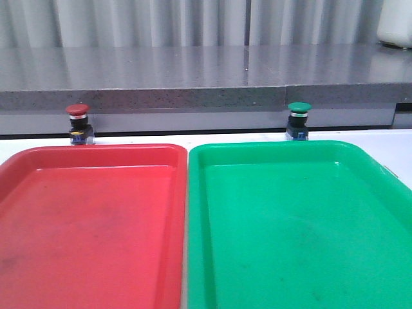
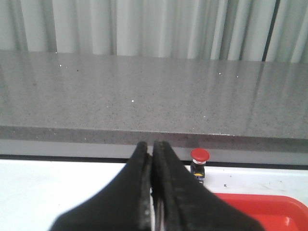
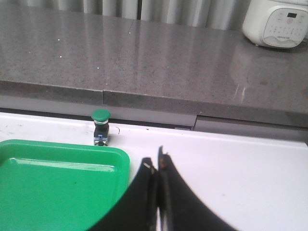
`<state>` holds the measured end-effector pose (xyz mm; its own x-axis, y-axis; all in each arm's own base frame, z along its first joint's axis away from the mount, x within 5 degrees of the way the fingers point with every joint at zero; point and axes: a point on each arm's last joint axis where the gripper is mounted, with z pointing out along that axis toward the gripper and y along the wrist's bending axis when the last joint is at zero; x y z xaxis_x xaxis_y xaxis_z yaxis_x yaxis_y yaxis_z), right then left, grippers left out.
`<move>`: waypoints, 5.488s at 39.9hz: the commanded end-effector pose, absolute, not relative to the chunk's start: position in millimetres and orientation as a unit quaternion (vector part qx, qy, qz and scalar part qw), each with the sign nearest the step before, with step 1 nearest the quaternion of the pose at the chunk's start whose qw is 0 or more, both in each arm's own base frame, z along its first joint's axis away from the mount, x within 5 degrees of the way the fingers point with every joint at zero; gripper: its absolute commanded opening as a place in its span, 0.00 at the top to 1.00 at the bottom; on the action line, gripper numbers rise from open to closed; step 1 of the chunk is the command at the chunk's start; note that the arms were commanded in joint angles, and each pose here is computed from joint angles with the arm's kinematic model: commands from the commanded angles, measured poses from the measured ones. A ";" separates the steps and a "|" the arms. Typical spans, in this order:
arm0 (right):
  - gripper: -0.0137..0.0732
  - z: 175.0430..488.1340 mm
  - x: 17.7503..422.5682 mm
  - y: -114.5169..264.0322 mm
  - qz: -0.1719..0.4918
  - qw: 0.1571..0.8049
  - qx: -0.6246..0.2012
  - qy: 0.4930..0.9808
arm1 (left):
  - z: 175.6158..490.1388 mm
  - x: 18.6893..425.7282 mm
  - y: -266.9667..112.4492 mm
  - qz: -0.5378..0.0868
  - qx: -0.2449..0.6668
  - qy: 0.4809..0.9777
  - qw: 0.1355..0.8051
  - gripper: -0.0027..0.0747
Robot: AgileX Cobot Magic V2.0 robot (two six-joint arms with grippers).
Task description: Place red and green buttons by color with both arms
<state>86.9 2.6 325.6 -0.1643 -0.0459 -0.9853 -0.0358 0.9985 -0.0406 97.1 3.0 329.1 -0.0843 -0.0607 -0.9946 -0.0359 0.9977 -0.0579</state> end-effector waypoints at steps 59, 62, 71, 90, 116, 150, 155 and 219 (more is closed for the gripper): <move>0.14 342.3 89.5 2.1 -0.005 0.677 -0.023 0.736 | 349.0 251.2 -53.2 -0.098 0.039 0.830 0.547 0.17; 0.14 342.3 89.5 2.1 -0.005 0.677 -0.023 0.736 | 348.2 277.0 -62.2 -0.096 0.050 0.852 0.513 0.17; 0.14 342.3 89.5 2.1 -0.005 0.677 -0.023 0.736 | 331.3 353.0 -77.4 -0.066 0.072 0.895 0.436 0.17; 0.14 341.8 89.9 2.1 -0.005 0.675 -0.023 0.738 | 316.5 440.8 -63.4 -0.069 0.033 0.905 0.419 0.17; 0.14 341.8 89.9 2.1 -0.005 0.675 -0.023 0.738 | 240.1 485.4 -66.4 -0.057 0.034 0.931 0.360 0.20; 0.14 341.8 89.9 2.1 -0.005 0.675 -0.023 0.738 | 324.0 439.4 -61.2 -0.061 0.038 0.918 0.389 0.89; 0.14 341.8 89.9 2.1 -0.005 0.675 -0.023 0.738 | 331.1 410.8 -62.0 -0.063 0.043 0.922 0.380 0.89; 0.14 341.8 89.9 2.1 -0.005 0.675 -0.023 0.738 | 217.5 281.7 -125.1 -0.097 0.140 0.952 0.255 0.77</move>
<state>88.2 2.6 324.2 -0.1849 -0.0464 -0.9817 -0.0372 0.9985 -0.0402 279.9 -121.5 198.3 -0.8638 0.2463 -0.4396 0.3170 0.9437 -0.0942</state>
